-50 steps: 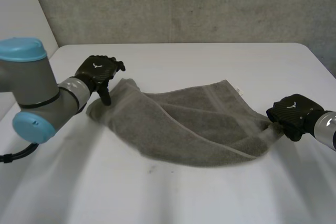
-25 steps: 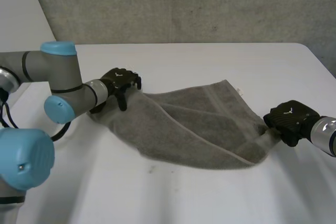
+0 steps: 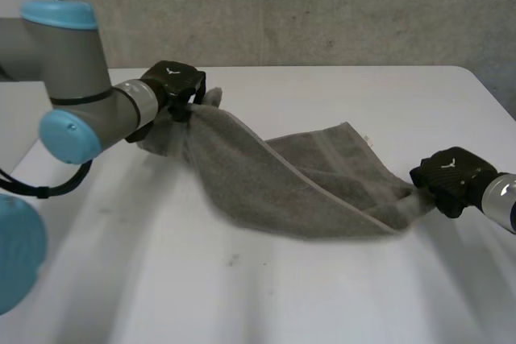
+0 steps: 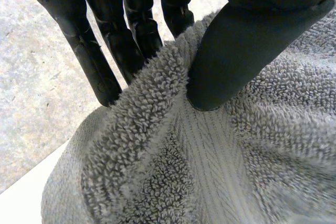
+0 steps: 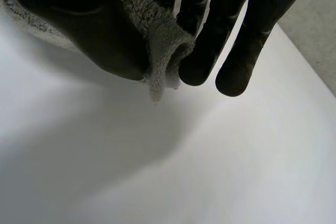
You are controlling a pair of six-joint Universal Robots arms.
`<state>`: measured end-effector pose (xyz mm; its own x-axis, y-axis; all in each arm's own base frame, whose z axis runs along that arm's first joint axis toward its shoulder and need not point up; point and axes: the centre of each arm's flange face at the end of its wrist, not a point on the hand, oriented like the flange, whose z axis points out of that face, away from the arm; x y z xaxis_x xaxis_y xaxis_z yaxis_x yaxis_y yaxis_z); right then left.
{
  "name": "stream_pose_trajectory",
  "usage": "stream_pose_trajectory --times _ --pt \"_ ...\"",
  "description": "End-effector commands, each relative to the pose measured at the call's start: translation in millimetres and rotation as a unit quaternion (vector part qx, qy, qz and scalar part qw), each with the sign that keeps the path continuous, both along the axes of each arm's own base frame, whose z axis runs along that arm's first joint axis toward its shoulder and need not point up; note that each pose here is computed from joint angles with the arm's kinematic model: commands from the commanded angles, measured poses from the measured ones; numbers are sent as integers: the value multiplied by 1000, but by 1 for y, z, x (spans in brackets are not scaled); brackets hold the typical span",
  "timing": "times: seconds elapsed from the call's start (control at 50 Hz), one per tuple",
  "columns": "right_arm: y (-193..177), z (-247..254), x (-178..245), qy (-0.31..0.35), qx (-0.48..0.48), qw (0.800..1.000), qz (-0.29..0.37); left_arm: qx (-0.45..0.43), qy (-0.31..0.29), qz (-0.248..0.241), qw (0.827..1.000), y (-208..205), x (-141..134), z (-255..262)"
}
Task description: Fold the towel.
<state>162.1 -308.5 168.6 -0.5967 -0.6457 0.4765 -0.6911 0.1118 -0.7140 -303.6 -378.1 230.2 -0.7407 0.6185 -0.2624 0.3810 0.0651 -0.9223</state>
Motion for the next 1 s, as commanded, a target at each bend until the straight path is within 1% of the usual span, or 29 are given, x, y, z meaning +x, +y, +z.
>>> stream_pose_trajectory --times 0.02,0.04,0.06,0.1,0.12,0.16,0.22,0.26,0.28,0.32,0.36,0.44,0.5,0.58,0.84,0.92,1.0 --pt "1 25 -9 -11 -7 1000 -20 36 -13 6 999 45 26 18" --pt "3 32 -12 -20 0 999 -28 39 -16 10 999 55 33 19" --pt "3 32 -13 -20 0 999 -28 39 -16 10 999 56 33 19" --pt "7 47 -18 -43 14 998 -34 39 -17 26 999 74 53 20" --pt "7 47 -18 -43 14 998 -34 39 -18 26 999 74 53 20" --pt "12 57 -24 -63 31 997 -30 27 -14 43 999 92 70 18" --pt "15 63 -27 -72 36 996 -28 17 -11 50 999 100 77 17" --pt "20 72 -34 -85 37 995 -28 5 -8 67 998 114 91 9" --pt "20 72 -34 -85 37 995 -28 5 -8 67 998 114 91 9" --pt "23 77 -41 -97 37 994 -35 5 -10 82 997 126 103 -6" --pt "25 76 -43 -102 42 993 -36 10 -15 86 996 132 108 -15" --pt "31 73 -41 -110 49 992 -29 17 -31 81 996 146 111 -33" --pt "38 65 -38 -119 67 990 -25 15 -67 64 996 161 111 -50" --pt "41 61 -36 -120 73 990 -23 5 -89 54 995 166 111 -51" --pt "44 52 -34 -111 78 991 -7 -48 -72 62 994 153 110 -23" --pt "44 51 -34 -110 76 991 -7 -50 -56 62 995 146 107 -17" --pt "43 50 -35 -110 74 991 -9 -22 -45 51 997 123 101 -29"
